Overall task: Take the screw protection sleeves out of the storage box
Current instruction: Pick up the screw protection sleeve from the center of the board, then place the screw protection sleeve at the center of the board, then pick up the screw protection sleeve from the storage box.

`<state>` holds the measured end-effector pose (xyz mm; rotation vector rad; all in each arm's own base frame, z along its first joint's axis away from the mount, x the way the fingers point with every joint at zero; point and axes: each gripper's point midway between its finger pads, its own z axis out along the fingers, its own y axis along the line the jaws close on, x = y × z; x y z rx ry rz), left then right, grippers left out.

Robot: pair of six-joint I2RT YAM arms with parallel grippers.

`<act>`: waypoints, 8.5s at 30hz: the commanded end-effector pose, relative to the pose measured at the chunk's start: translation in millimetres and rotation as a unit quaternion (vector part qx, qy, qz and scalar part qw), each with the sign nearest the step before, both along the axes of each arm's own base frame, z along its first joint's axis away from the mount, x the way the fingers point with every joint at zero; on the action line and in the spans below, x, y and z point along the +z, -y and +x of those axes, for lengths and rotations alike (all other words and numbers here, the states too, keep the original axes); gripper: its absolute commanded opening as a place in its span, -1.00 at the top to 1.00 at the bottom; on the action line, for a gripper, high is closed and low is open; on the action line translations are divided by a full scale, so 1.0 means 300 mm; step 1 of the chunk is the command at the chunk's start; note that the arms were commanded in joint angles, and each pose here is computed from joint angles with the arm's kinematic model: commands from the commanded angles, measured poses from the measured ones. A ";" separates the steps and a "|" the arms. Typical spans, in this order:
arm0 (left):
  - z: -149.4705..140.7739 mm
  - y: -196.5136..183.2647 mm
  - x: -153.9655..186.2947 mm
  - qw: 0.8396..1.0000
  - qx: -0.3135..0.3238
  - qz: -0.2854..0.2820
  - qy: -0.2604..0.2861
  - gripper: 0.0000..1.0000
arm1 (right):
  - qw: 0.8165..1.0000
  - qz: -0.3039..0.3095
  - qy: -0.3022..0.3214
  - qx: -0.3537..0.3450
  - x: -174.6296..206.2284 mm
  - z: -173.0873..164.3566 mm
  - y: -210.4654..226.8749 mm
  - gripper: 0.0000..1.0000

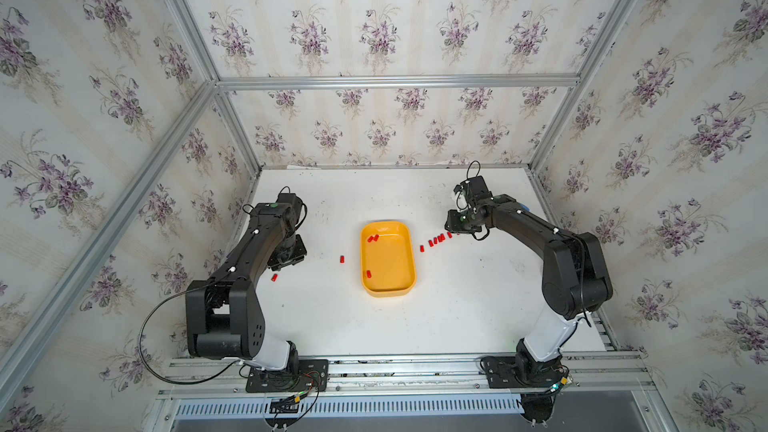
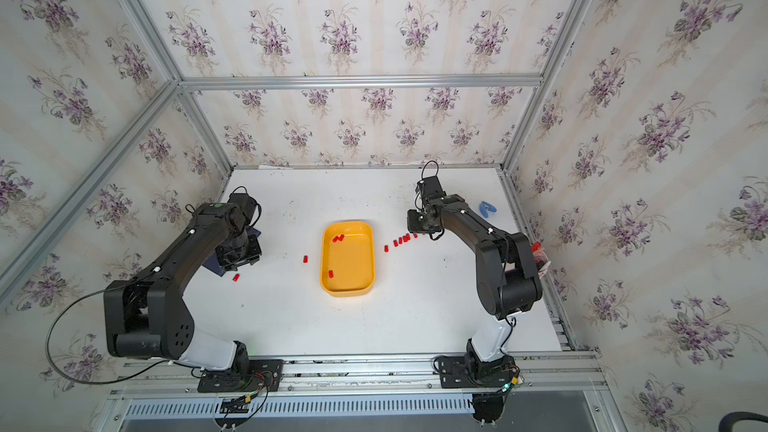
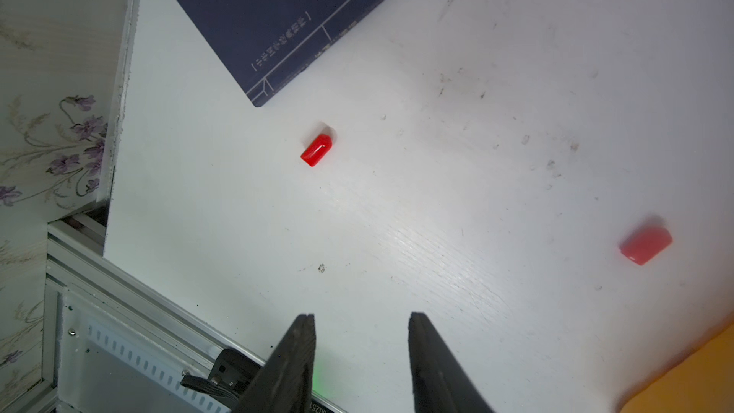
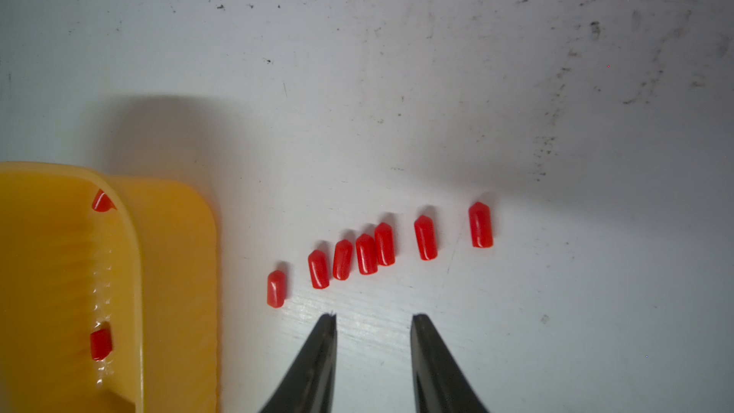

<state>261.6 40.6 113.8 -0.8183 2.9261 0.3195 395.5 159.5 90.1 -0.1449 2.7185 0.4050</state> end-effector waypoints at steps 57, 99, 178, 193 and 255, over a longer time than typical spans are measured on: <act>-0.002 -0.303 -0.231 0.990 0.044 0.086 -0.103 0.35 | 0.996 0.068 0.014 0.059 0.005 0.048 -0.108 0.26; 0.082 -0.310 -0.328 0.991 0.002 0.052 -0.122 0.39 | 0.995 0.068 0.022 0.070 0.021 0.050 -0.112 0.26; 0.238 0.394 -0.331 0.982 -0.164 -0.042 -0.087 0.63 | 0.997 0.046 0.013 0.064 -0.009 0.043 -0.088 0.25; 0.263 0.392 -0.282 0.983 -0.166 -0.037 -0.065 0.26 | 0.997 0.045 0.012 0.063 -0.010 0.042 -0.088 0.25; 0.330 0.771 -0.125 0.934 -0.228 -0.248 0.122 0.76 | 0.994 0.054 -0.069 -0.066 -0.098 -0.036 -0.694 0.36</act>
